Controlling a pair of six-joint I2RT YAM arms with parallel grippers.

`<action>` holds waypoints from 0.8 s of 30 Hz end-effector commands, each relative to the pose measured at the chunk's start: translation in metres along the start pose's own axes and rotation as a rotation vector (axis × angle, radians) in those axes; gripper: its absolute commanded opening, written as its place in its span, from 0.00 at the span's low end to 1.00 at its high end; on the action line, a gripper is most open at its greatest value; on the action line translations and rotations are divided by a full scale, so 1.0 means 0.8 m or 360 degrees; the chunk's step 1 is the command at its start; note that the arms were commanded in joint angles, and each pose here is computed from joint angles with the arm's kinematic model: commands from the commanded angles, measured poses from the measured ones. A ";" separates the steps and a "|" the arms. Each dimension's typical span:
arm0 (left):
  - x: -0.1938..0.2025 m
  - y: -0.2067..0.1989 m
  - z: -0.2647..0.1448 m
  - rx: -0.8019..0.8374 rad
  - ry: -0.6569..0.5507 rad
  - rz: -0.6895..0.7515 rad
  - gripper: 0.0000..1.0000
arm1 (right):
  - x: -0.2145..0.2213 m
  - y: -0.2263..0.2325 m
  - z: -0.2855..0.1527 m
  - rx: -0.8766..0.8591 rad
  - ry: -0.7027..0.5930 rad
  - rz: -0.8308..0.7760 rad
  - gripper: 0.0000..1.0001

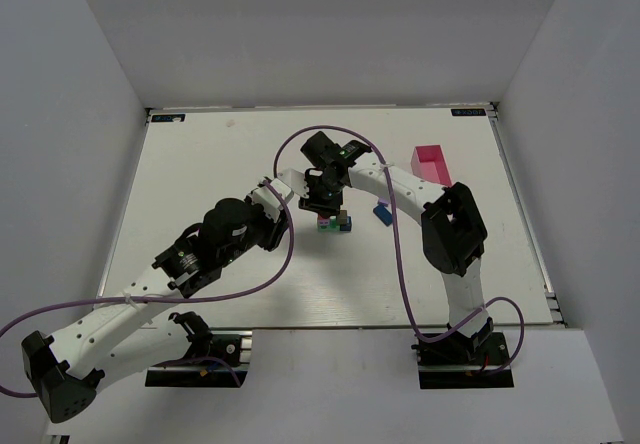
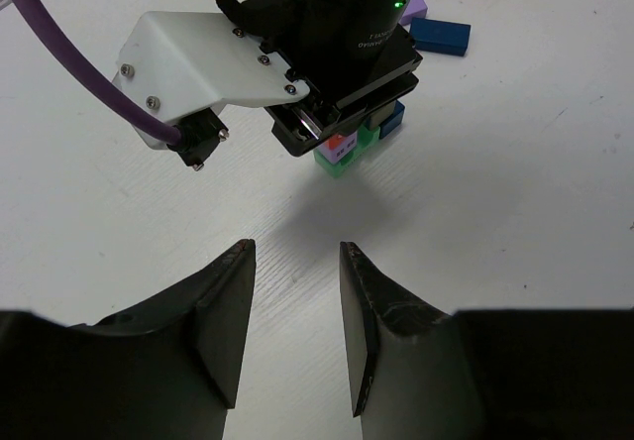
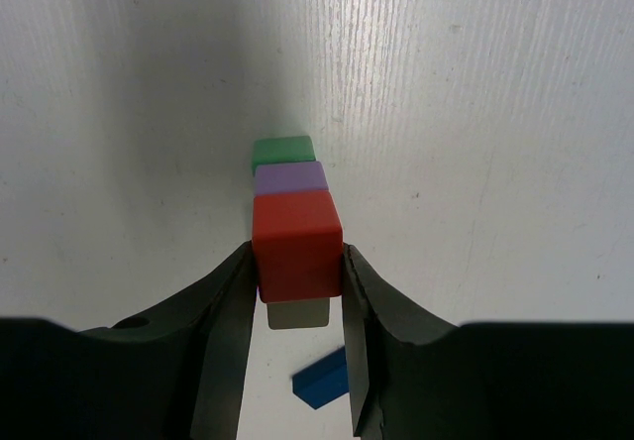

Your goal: Build the wood block tower

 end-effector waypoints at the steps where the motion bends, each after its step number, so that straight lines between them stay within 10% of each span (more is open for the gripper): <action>1: -0.009 0.002 -0.004 -0.0001 -0.0058 -0.0004 0.50 | -0.008 0.002 -0.008 0.0009 -0.0022 -0.0016 0.29; 24: -0.009 0.002 -0.004 -0.0001 -0.0058 -0.0004 0.50 | -0.005 0.004 -0.009 0.0020 -0.0012 -0.0006 0.52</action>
Point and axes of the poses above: each gripper's point midway between its finger pads, its own z axis out along the fingers, its own y axis along the line the jaws close on, x = y × z, the point moved 4 cm from there along -z, back along the fingers, and after that the axes turned 4 degrees about z, right-handed, at the moved point
